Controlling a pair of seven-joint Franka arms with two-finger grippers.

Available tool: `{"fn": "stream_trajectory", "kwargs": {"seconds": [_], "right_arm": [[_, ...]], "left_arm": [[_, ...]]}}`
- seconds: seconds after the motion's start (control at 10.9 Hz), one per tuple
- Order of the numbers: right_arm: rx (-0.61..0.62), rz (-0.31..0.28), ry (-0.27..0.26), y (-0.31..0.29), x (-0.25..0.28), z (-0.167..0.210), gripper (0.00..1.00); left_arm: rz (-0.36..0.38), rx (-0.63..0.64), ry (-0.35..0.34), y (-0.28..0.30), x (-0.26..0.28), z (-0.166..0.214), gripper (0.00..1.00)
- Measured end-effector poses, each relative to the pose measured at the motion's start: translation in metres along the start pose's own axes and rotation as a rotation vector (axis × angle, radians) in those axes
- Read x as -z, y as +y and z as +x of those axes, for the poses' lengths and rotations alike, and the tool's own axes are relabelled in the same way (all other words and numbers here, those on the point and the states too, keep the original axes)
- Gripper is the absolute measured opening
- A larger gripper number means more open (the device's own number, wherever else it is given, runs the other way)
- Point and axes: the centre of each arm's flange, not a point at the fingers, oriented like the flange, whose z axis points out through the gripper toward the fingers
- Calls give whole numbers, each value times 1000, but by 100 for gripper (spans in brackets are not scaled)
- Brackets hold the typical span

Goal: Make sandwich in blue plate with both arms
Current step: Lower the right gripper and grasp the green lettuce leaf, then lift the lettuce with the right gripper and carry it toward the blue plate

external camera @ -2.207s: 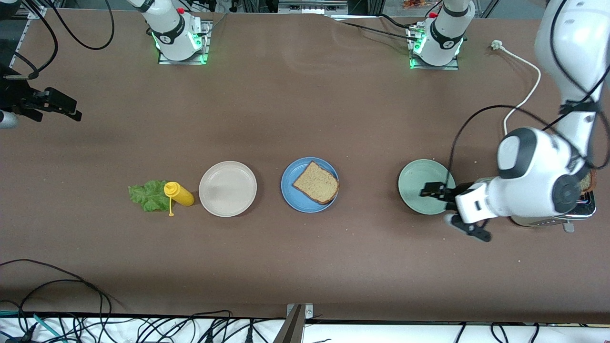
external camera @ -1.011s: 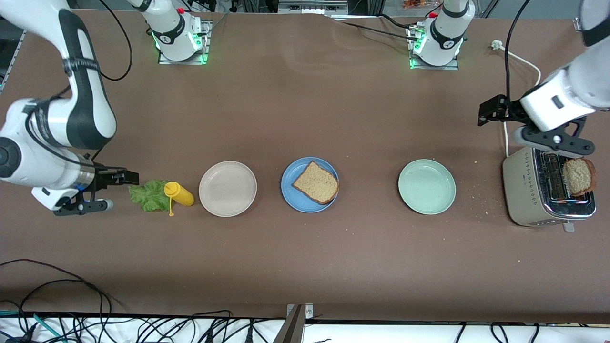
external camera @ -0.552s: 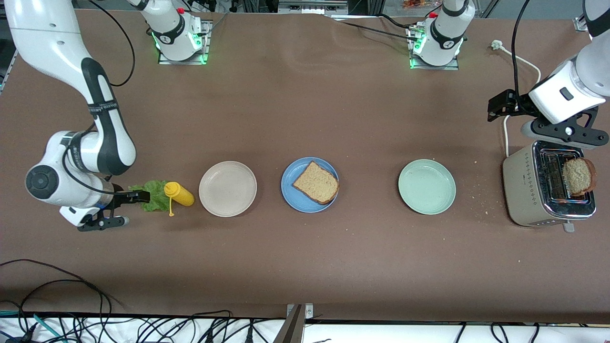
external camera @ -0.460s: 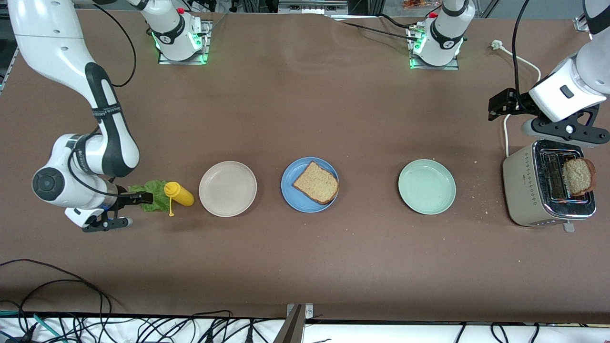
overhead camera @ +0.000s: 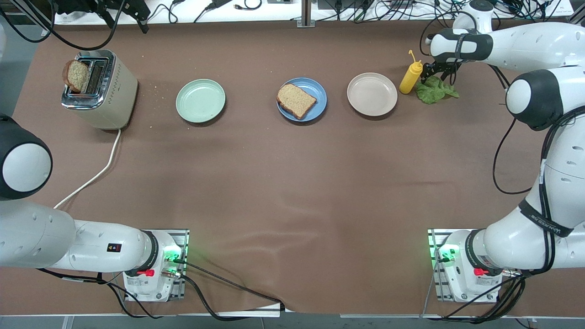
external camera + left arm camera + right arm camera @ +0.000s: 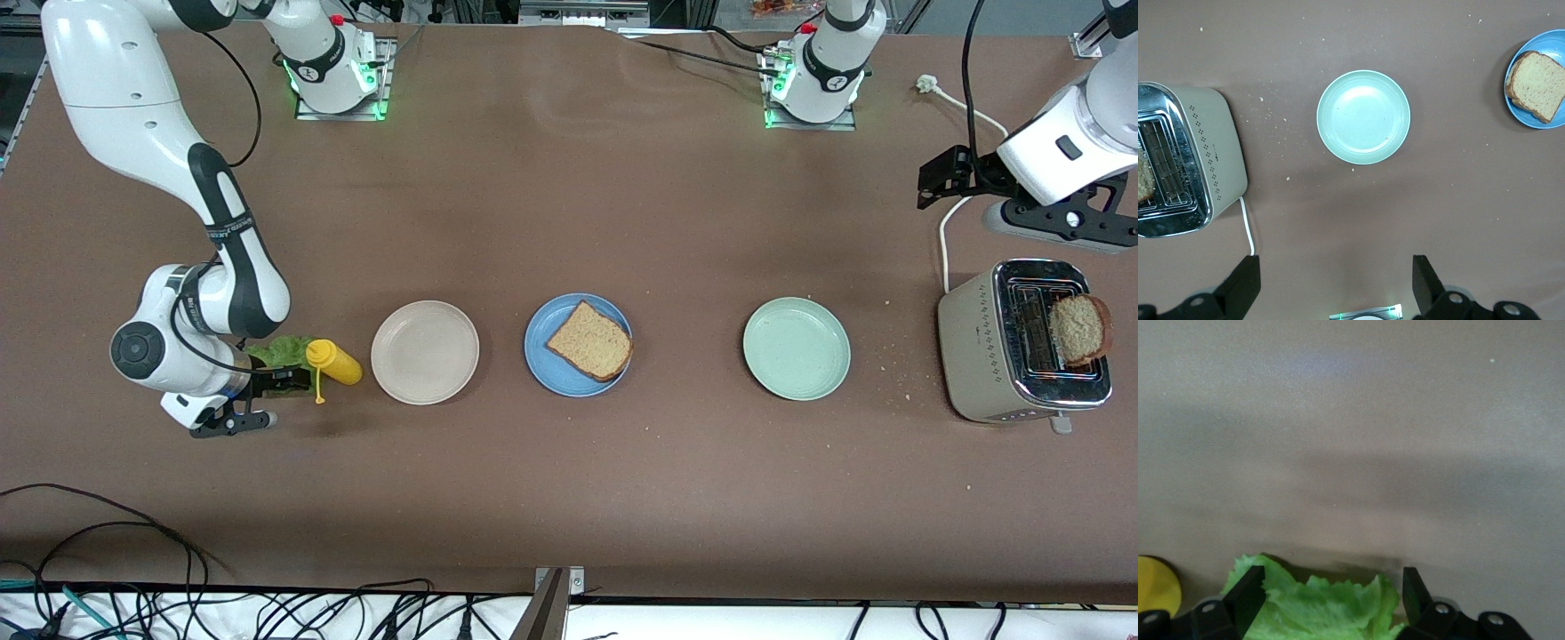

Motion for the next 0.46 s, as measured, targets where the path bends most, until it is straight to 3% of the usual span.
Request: {"fn": "stream_trajectory", "kwargs": {"seconds": [0.09,0.46], "right_arm": [[20,0,1,0,0,0,82],[66,0,7,0,12,1,22]], "left_arm": [[1,-5,3,3,1,-1,100],[1,-10,1,6,0,-1,100]]}}
